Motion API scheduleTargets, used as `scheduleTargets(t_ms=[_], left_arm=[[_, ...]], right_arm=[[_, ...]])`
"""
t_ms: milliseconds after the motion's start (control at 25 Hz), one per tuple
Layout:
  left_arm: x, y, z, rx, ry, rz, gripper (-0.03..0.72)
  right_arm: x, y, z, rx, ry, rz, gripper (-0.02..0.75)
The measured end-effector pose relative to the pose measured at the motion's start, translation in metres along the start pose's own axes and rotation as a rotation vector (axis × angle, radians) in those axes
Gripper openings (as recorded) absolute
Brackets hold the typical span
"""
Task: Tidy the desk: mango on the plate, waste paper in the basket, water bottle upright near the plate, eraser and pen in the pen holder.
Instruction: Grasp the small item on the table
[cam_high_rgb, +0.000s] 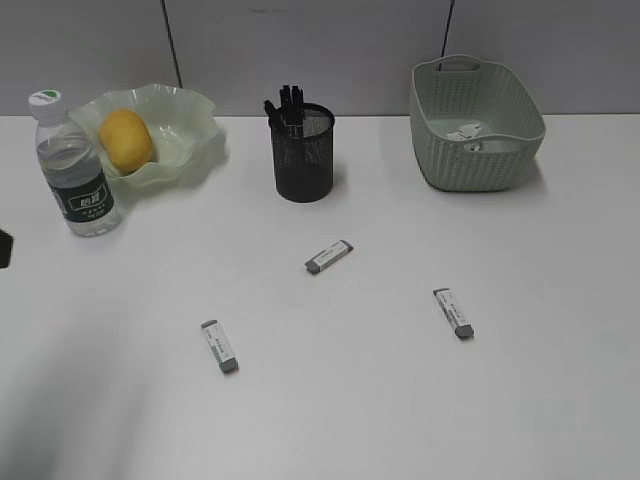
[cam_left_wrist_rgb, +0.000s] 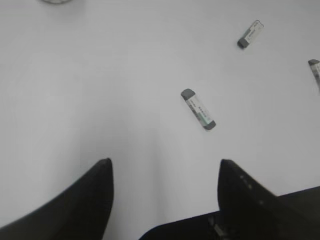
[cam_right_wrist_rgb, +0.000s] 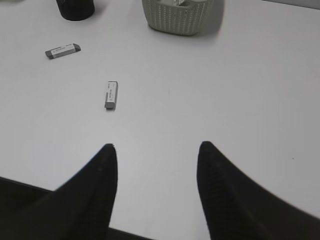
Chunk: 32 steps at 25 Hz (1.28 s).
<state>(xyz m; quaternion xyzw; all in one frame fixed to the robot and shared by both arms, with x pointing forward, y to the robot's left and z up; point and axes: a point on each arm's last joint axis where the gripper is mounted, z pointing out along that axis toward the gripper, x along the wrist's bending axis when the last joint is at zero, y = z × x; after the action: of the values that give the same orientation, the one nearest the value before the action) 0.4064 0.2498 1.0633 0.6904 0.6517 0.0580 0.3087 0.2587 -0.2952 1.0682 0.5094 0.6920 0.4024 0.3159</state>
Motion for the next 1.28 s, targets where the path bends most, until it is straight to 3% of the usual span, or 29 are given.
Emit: scheduleTargets(t_ms=[440,640,920,1280], left_arm=[[-0.062,0.038,0.091,0.231,-0.091,0.081,0.498],[-0.082,0.037,0.140,0.355,0.003,0.079,0.498],[-0.084,0.040,0.192,0.447,0.144,-0.050,0.498],[-0.071,0.030,0.236,0.541,0.293,-0.154,0.498]], right_arm=[[0.000,0.000,0.000,0.001,0.000,0.000,0.414],[0.000,0.000,0.000,0.002,0.000,0.000,0.414],[0.000,0.000,0.000,0.002,0.000,0.000,0.414],[0.000,0.000,0.000,0.002,0.000,0.000,0.414]])
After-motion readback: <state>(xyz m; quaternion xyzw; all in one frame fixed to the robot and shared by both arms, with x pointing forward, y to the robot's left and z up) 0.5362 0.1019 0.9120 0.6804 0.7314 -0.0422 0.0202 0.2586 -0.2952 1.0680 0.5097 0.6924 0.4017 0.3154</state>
